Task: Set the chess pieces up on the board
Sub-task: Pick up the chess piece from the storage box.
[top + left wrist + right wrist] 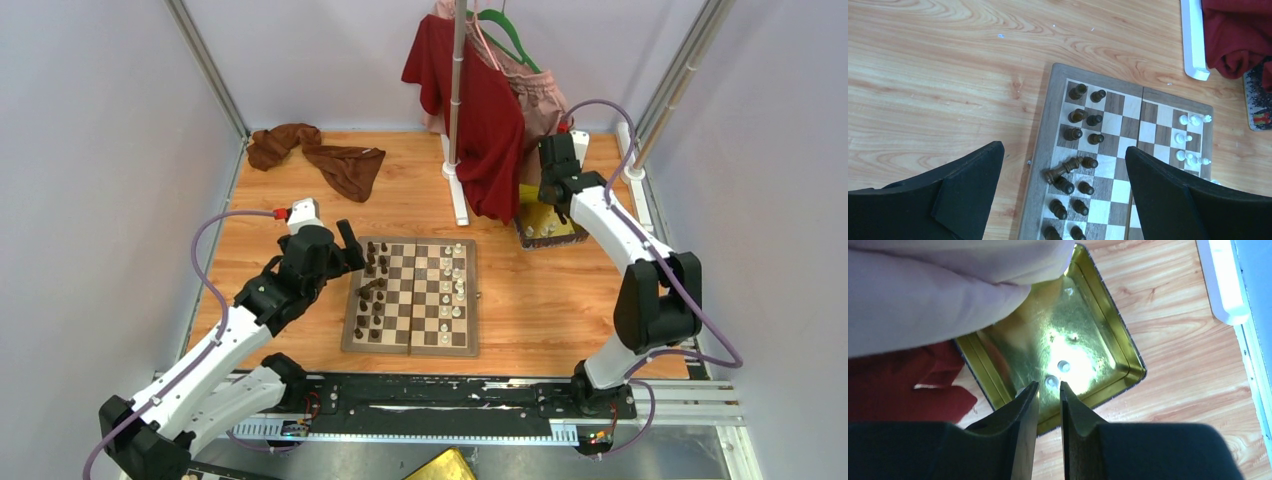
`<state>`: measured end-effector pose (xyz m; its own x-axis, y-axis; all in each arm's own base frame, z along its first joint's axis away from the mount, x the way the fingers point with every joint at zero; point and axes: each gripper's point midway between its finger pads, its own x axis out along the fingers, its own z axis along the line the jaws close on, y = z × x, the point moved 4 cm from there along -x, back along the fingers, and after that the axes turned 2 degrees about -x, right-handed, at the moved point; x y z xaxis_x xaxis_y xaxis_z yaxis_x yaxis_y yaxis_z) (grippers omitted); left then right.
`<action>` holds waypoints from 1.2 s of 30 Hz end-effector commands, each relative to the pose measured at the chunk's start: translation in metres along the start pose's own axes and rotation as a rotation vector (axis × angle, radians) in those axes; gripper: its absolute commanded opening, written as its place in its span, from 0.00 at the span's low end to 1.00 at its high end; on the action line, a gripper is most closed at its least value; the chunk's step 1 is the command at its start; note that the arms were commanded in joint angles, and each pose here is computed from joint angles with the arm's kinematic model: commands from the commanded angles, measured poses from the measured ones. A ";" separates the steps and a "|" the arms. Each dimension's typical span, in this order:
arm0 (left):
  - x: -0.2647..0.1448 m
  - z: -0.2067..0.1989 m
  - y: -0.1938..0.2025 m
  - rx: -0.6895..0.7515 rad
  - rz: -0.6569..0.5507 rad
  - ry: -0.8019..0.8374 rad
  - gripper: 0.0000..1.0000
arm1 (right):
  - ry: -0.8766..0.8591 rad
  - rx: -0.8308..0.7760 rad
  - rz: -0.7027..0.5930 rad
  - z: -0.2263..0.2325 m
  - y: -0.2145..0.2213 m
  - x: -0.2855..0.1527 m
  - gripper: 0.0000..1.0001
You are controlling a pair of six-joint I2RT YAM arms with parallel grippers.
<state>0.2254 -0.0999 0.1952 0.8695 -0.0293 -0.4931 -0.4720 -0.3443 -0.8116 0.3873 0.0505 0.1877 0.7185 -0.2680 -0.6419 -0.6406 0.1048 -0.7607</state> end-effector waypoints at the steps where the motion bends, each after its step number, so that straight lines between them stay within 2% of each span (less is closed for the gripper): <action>1: -0.011 0.009 0.000 0.005 0.028 -0.035 1.00 | 0.056 0.034 0.093 -0.011 0.008 0.015 0.26; 10: -0.013 0.026 0.027 0.030 0.120 -0.073 1.00 | 0.057 0.054 0.203 -0.021 0.033 0.041 0.26; 23: -0.016 0.023 0.025 -0.031 0.110 -0.061 1.00 | 0.029 0.086 0.299 -0.021 0.054 0.065 0.26; 36: -0.014 0.023 0.028 -0.027 0.118 -0.060 1.00 | 0.027 0.098 0.330 -0.019 0.058 0.076 0.26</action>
<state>0.1966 -0.0900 0.1732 0.7973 -0.0222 -0.6032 -0.5689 -0.3618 -0.7386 0.3966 0.0243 0.0985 0.4900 -0.2269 -0.8417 -0.8065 0.2484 -0.5365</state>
